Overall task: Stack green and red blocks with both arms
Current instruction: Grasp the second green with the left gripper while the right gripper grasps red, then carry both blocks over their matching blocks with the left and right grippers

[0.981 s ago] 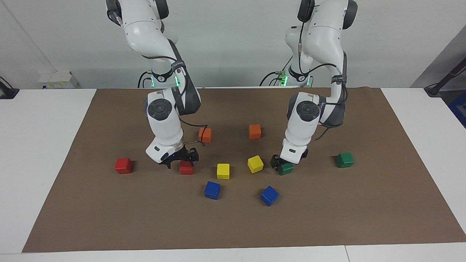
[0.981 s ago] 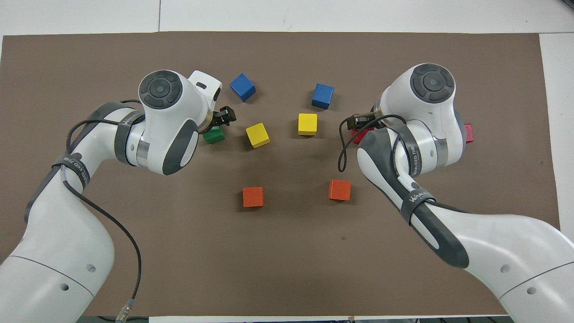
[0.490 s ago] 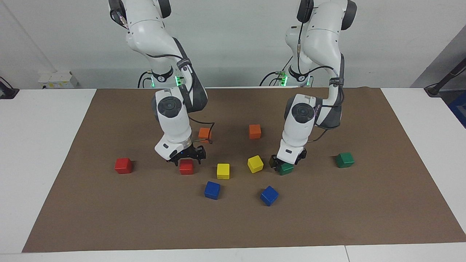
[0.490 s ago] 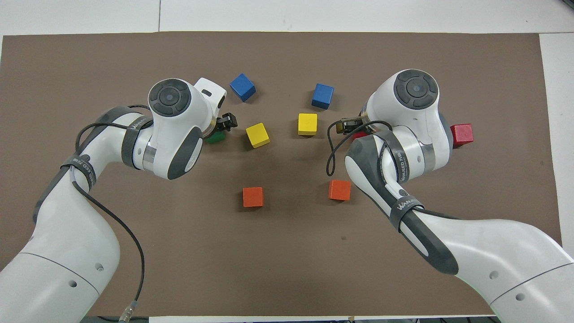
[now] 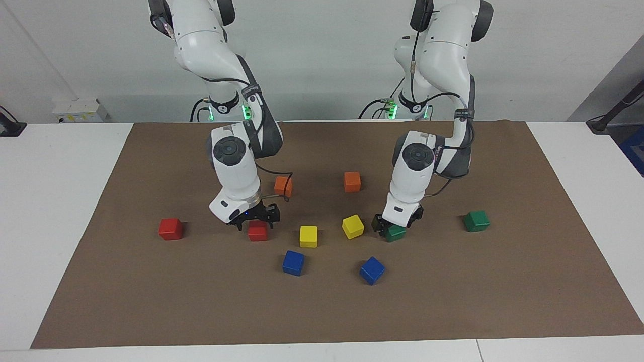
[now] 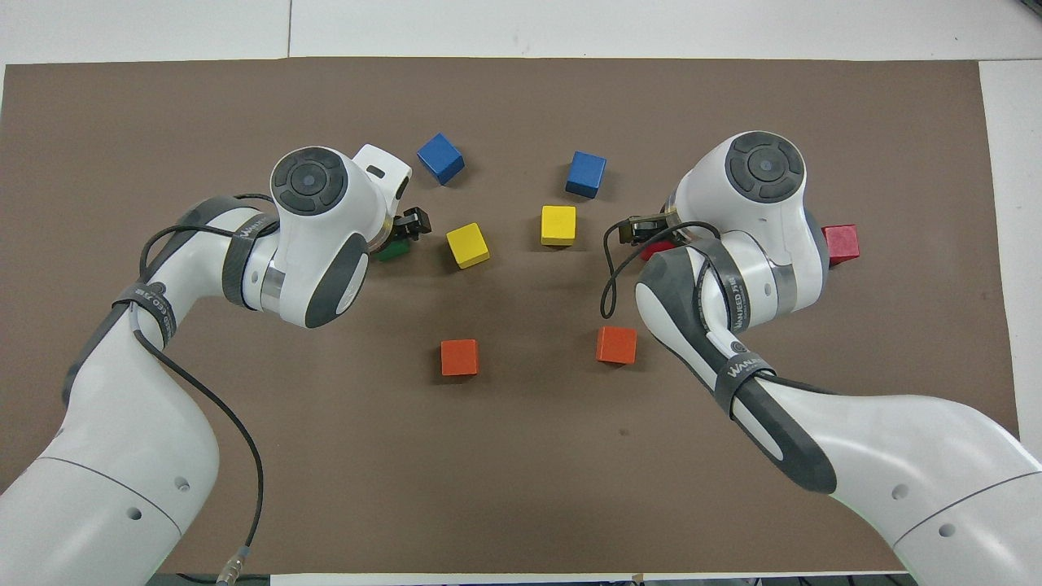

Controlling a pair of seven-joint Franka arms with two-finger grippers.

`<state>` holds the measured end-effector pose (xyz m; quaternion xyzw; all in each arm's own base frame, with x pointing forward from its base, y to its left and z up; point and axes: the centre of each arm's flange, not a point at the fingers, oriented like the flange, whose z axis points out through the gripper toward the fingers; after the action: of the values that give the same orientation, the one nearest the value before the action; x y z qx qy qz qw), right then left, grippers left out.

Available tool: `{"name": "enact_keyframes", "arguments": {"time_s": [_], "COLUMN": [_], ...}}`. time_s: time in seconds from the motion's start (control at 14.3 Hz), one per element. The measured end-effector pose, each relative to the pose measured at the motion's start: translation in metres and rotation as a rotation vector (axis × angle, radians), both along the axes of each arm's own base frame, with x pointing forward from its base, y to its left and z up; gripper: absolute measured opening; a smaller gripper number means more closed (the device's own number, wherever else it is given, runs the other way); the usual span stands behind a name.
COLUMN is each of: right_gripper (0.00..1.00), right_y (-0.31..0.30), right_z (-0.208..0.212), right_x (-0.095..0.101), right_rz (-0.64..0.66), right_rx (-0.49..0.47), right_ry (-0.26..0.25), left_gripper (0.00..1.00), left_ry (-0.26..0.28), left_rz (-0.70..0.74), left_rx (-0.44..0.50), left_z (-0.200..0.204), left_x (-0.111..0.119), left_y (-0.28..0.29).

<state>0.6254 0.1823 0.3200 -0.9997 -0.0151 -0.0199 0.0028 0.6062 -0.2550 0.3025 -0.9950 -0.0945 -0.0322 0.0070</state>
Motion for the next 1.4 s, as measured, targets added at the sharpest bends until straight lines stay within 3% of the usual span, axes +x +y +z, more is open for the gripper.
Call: {"name": "enact_keyframes", "arguments": {"time_s": [0.21, 0.28, 0.35, 0.63, 0.77, 0.91, 1.05, 1.19, 1.33, 1.4], "right_gripper": [1.00, 1.00, 1.00, 1.00, 1.00, 1.00, 0.81, 0.75, 0.55, 0.55], "right_y": [0.000, 0.000, -0.001, -0.001, -0.001, -0.001, -0.001, -0.001, -0.002, -0.003], "right_z": [-0.007, -0.009, -0.011, -0.012, -0.012, -0.012, -0.013, -0.014, -0.014, -0.013], "right_x": [-0.003, -0.004, -0.005, -0.005, -0.005, -0.006, -0.006, -0.006, -0.006, -0.006], "right_rz": [0.001, 0.001, 0.001, 0.001, 0.001, 0.001, 0.001, 0.001, 0.000, -0.001], "right_rx": [0.002, 0.002, 0.003, 0.003, 0.002, 0.002, 0.002, 0.001, 0.001, 0.001], "right_ry": [-0.004, -0.006, -0.007, -0.006, -0.006, -0.005, -0.004, -0.002, -0.002, -0.002], "left_gripper": [1.00, 0.91, 0.91, 0.55, 0.55, 0.55, 0.55, 0.55, 0.55, 0.55], "left_ry": [-0.007, -0.007, -0.007, 0.017, 0.060, 0.070, 0.086, 0.108, 0.117, 0.119], "left_rz": [0.001, 0.002, 0.006, 0.013, 0.025, 0.016, -0.010, -0.055, -0.097, -0.112], "left_rx": [-0.003, -0.004, -0.004, 0.010, 0.037, 0.049, 0.061, 0.056, 0.035, 0.029], "left_z": [0.000, 0.000, 0.000, 0.002, 0.017, 0.045, 0.074, 0.098, 0.113, 0.117], "left_x": [0.001, 0.001, 0.001, 0.000, 0.005, 0.011, 0.015, 0.021, 0.025, 0.026], "left_y": [0.000, 0.000, 0.000, 0.002, 0.006, 0.018, 0.054, 0.107, 0.157, 0.177]}}
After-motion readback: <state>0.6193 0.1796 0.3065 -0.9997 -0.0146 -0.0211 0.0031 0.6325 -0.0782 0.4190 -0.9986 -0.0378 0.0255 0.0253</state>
